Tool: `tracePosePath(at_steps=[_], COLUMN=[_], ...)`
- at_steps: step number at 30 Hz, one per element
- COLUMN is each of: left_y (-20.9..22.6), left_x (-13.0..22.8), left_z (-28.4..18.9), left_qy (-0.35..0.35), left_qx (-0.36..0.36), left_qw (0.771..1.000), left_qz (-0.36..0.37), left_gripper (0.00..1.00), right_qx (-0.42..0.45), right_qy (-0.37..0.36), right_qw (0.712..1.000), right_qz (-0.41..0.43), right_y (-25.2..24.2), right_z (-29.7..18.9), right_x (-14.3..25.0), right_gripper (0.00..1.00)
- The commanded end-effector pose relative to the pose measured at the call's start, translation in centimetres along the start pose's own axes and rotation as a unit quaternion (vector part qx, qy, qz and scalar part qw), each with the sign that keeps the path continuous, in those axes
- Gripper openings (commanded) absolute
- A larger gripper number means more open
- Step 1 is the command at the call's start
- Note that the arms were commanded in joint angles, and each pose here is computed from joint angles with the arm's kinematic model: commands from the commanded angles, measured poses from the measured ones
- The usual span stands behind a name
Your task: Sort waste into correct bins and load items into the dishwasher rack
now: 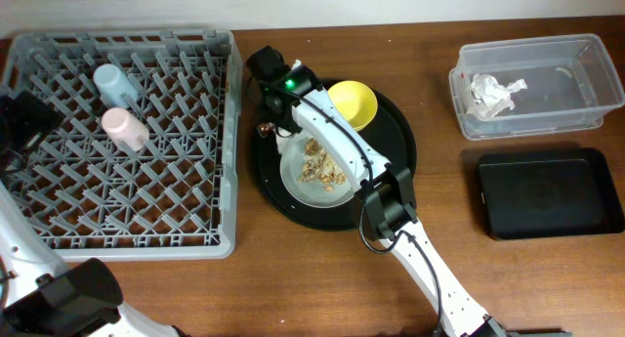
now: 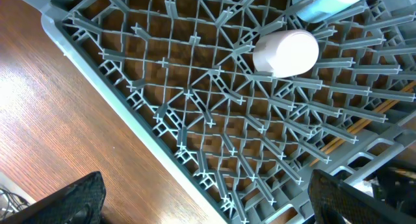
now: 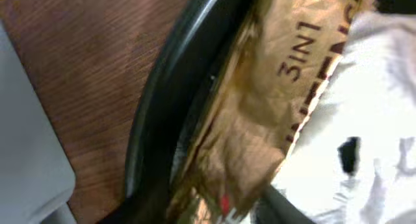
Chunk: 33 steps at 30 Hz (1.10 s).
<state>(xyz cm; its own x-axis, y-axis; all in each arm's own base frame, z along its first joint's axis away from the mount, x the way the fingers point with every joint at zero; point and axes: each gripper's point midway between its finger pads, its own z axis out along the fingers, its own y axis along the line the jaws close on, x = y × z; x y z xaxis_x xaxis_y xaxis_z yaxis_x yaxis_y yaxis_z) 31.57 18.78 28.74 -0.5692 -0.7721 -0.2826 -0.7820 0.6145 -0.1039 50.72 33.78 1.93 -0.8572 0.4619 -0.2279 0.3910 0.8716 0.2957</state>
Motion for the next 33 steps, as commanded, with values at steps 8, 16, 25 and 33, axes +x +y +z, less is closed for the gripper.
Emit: tracePosePath(at_steps=[8,16,25,33], left_y=[0.2,0.2,0.2,0.2], left_x=[0.1,0.1,0.1,0.1], left_z=[-0.9,-0.9,-0.9,-0.9], left_qy=[-0.011,-0.011,-0.011,-0.011], left_qx=[0.004,0.004,0.004,0.004], left_qw=[1.000,1.000,1.000,1.000], left_qz=[-0.005,-0.005,-0.005,-0.005], left_gripper=[0.99,0.99,0.99,0.99], right_qx=[0.004,-0.079,-0.103,0.025], right_qy=[-0.017,0.023,-0.177,-0.165], right_qw=[1.000,0.996,0.979,0.976], right_qz=[-0.002,-0.035,0.006,0.141], right_y=[-1.8,-0.9,-16.2,-33.9], right_z=[-8.1,-12.8,-28.6,-27.5], right_x=[-4.1,-5.8,-25.0,-29.2], right_gripper=[0.04,0.04,0.04,0.04])
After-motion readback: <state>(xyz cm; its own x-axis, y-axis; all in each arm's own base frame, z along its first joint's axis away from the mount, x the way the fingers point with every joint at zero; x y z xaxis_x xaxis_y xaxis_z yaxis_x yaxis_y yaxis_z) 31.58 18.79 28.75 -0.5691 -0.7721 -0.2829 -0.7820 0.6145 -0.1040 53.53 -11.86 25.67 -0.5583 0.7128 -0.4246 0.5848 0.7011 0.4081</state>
